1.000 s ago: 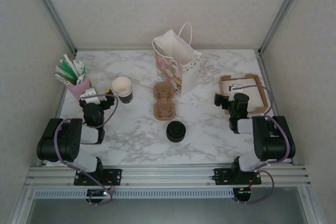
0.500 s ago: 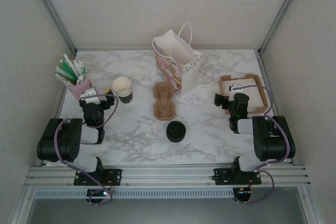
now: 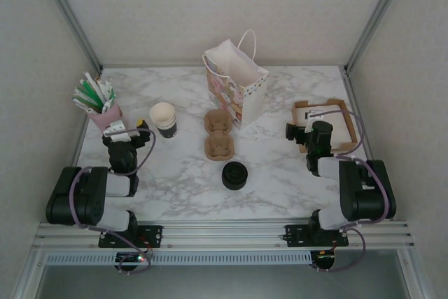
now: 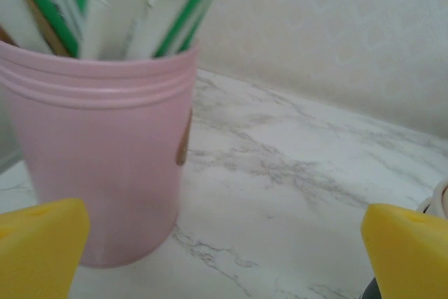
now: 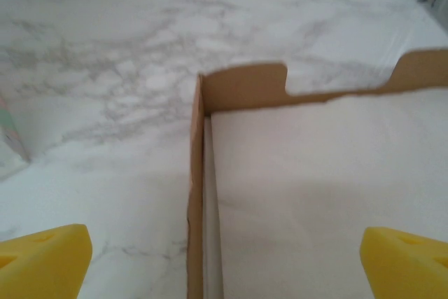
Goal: Pack the takeout coffee
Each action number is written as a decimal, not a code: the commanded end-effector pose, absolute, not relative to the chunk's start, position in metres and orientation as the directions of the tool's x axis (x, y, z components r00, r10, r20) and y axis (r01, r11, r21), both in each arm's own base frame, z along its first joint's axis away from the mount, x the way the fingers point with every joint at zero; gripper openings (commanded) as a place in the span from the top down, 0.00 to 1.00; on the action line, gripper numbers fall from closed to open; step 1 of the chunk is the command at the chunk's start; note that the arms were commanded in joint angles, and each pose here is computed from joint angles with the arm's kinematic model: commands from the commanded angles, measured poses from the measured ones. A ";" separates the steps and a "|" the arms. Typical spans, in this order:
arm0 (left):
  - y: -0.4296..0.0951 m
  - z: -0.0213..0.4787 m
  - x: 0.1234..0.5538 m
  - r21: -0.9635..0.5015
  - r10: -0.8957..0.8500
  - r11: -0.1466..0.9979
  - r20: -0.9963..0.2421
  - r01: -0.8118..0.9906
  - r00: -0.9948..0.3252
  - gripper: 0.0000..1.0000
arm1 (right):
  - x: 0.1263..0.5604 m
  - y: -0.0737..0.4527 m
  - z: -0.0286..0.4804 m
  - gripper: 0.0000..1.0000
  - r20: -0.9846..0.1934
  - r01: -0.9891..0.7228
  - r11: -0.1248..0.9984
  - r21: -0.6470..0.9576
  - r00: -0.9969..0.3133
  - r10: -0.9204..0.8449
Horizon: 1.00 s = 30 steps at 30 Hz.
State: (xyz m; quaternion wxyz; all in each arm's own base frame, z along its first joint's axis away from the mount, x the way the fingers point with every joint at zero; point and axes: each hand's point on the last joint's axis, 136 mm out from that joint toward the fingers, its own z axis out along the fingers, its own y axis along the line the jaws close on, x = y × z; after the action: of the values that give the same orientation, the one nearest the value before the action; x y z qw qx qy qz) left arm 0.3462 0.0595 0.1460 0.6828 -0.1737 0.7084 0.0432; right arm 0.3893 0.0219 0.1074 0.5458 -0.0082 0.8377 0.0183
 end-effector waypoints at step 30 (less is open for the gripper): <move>0.002 0.247 0.310 -0.767 -0.786 0.617 -0.594 -0.176 -0.170 0.00 | 0.258 0.090 0.237 0.01 -0.579 -0.040 0.799 0.600 -0.711 0.399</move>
State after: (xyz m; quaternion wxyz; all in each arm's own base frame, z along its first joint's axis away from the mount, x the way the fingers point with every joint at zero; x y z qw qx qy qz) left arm 0.3044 0.0217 0.2578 0.6027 -0.3431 0.6824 -0.2310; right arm 0.2663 0.0749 0.2294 0.3922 0.1039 0.8784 0.2525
